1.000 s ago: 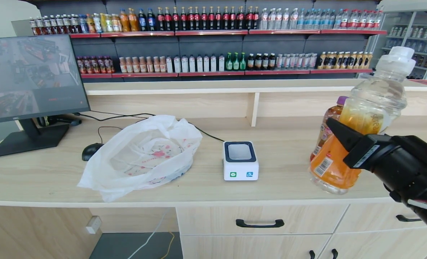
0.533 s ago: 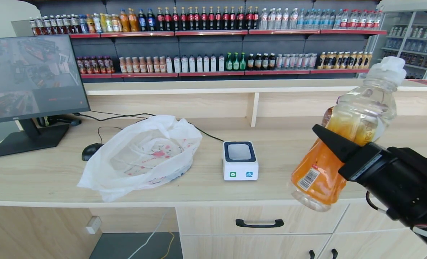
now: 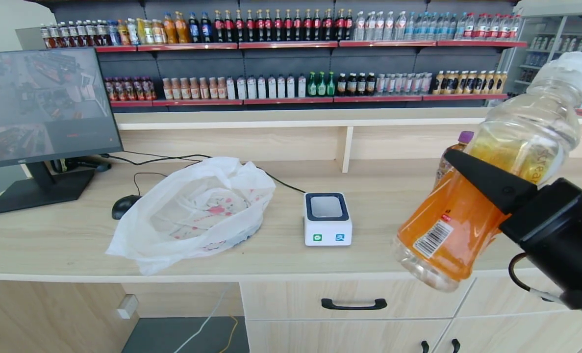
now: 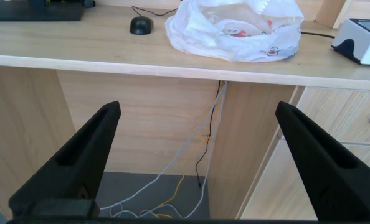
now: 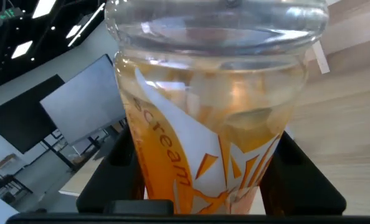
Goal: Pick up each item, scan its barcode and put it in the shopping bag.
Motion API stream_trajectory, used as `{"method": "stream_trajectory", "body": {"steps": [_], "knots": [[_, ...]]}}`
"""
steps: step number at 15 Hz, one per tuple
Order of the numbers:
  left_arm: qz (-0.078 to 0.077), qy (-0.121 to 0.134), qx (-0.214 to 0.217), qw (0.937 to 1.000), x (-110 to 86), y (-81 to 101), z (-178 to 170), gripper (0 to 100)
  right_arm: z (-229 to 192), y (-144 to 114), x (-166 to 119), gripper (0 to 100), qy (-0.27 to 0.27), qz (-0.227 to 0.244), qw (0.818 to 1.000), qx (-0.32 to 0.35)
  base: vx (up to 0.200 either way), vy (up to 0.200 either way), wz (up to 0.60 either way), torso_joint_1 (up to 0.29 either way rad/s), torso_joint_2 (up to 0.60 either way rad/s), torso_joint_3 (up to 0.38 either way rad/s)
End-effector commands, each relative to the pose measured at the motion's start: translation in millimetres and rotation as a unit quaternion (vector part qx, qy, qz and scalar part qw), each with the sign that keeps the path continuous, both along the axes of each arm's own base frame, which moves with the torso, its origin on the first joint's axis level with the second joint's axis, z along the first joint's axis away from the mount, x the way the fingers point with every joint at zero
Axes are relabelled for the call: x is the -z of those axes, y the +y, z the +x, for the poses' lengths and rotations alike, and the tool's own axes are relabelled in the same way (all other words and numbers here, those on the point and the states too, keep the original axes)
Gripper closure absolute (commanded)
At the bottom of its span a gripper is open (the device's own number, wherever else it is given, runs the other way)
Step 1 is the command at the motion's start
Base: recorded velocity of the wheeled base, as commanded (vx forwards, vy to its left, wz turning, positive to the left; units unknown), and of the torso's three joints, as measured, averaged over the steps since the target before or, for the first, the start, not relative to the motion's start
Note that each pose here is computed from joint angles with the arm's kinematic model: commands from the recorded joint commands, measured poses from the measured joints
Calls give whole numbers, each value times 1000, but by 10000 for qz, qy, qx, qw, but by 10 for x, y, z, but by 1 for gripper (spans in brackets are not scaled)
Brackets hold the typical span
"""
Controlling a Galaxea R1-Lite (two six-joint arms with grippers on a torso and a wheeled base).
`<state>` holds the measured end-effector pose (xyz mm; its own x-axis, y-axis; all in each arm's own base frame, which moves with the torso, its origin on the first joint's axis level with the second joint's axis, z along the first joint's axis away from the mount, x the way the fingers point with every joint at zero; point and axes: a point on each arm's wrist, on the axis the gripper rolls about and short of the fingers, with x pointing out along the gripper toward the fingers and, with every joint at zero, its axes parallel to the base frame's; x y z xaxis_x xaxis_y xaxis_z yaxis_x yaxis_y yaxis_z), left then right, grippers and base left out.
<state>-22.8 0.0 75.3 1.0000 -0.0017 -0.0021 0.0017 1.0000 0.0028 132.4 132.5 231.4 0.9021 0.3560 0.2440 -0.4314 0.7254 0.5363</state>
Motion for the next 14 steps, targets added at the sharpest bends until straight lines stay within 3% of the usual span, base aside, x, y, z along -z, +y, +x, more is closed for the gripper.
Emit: {"method": "stream_trajectory", "body": {"steps": [1,7,14], "knots": [[2,-3,-1,10000,0,0,0,0,-46,-6,-38,100,-29,153,9998,-101,0,0,0,0,0,0],[2,-3,-1,10000,0,0,0,0,-170,138,-53,100,46,395,9971,-651,0,0,0,0,0,0],[2,-3,-1,10000,0,0,0,0,-87,495,-37,100,8,862,9907,-1049,0,0,0,0,0,0]]}}
